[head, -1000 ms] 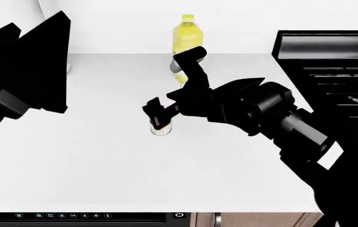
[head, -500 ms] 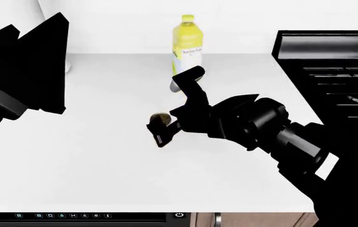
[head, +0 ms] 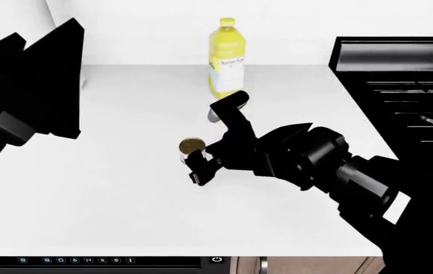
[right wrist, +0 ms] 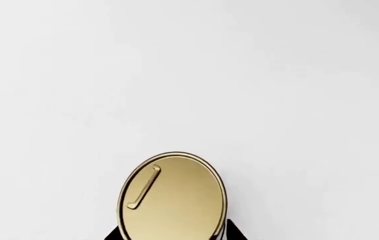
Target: Pick the cans from the counter and place them in their designated side in the cabinet.
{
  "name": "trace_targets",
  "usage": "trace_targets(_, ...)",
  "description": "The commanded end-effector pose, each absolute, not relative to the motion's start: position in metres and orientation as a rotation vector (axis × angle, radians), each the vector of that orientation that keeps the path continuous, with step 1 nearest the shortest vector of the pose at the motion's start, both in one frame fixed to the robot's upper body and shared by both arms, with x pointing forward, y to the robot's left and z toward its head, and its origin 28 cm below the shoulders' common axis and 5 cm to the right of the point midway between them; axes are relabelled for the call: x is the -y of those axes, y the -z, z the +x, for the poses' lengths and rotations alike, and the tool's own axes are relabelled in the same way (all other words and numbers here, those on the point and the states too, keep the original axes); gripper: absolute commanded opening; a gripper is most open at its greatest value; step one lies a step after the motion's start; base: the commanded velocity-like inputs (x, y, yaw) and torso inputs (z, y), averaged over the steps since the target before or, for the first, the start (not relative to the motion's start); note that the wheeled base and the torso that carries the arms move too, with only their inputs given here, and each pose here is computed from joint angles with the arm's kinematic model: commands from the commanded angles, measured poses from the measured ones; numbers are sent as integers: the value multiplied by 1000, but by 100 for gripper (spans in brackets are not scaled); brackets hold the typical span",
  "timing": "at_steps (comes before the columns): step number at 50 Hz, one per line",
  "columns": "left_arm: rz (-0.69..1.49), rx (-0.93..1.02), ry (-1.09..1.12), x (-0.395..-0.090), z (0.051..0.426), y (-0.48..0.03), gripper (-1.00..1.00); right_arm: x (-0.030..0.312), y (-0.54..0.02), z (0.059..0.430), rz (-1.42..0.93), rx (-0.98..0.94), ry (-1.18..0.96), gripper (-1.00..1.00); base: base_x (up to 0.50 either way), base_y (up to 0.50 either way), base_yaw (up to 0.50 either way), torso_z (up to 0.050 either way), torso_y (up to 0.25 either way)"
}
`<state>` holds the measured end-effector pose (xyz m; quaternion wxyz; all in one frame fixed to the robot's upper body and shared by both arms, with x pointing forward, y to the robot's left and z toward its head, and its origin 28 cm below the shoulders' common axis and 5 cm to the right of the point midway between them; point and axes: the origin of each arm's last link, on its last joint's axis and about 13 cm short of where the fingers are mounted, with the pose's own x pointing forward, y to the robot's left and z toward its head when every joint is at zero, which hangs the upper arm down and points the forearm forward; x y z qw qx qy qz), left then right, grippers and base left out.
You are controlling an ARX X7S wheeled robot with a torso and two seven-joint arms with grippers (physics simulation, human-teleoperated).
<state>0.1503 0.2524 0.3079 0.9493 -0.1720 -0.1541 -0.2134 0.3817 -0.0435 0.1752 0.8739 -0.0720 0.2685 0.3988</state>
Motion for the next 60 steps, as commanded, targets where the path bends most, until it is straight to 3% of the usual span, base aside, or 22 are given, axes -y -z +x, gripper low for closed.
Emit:
trace_targets(1,-349,320,433,-253,148,-309,100,47,-181,382,-154,-550,-827,-100,0,0,0,0,0)
trace_targets(19,-341,326,446,-250,149,-314,100,59,-263,368,-124,-450,-753,-100,0,0,0,0,0)
trace_targets(41,-344,311,441,-249,155,-310,100,78,-410,282,-138,-211,-800,-100,0,0,0,0,0)
trace_targets(60,-366,337,429,-251,157,-314,100,87,-556,253,-180,78,-766,-100,0,0,0,0,0)
